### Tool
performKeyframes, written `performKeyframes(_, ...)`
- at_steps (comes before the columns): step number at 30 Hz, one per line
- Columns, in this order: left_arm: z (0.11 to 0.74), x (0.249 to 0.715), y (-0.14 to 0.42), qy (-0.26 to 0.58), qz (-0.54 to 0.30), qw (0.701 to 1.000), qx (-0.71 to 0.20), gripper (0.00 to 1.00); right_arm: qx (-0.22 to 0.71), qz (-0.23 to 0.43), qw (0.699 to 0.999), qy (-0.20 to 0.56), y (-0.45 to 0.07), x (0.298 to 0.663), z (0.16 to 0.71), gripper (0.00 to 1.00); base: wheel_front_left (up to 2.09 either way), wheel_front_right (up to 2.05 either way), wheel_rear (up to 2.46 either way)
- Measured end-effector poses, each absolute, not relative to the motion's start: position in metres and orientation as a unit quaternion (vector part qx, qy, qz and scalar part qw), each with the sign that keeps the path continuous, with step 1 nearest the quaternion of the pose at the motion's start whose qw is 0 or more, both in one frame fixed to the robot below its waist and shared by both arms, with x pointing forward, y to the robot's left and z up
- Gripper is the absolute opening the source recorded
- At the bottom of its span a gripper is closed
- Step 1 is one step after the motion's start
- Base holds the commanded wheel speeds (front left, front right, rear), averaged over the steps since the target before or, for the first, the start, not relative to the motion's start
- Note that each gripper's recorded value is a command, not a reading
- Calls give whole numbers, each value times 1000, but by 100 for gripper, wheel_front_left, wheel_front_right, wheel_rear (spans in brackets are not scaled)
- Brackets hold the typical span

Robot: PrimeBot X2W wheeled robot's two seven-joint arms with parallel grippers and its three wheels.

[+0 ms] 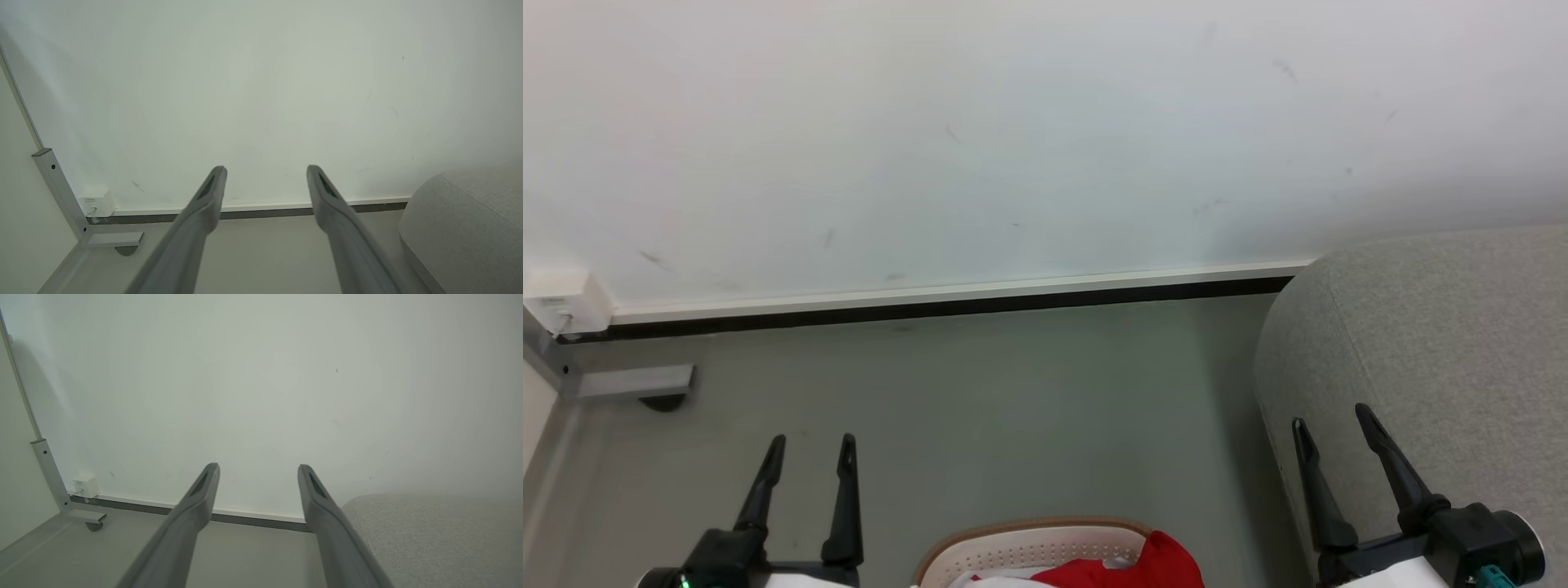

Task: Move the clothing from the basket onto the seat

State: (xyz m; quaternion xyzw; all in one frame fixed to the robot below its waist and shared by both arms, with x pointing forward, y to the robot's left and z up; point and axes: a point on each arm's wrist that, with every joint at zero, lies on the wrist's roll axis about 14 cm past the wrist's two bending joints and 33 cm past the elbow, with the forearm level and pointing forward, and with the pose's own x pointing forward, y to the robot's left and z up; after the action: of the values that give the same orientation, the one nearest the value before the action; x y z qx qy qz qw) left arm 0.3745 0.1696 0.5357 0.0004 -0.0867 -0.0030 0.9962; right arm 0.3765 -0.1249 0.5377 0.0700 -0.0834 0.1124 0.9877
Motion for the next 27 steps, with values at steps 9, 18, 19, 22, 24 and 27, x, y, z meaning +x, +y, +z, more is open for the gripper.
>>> performKeyframes(9,513,390,149,-53,-42,998,-10,100,72,74,991,-83,-151,380,536,100,0,0,0)
performKeyframes(18,458,426,114,23,-116,993,-9,100,69,30,994,-75,-182,400,527,100,0,0,0)
performKeyframes(19,452,430,109,32,-125,992,-9,100,69,24,995,-73,-186,402,525,100,0,0,0)
performKeyframes(22,424,439,93,69,-160,985,1,100,67,8,995,-71,-198,410,522,100,0,0,0)
performKeyframes(24,401,442,81,102,-185,977,4,100,66,-4,995,-68,-206,415,518,100,0,0,0)
performKeyframes(27,369,442,60,151,-221,964,-1,100,60,-17,996,-60,-216,420,511,100,0,0,0)
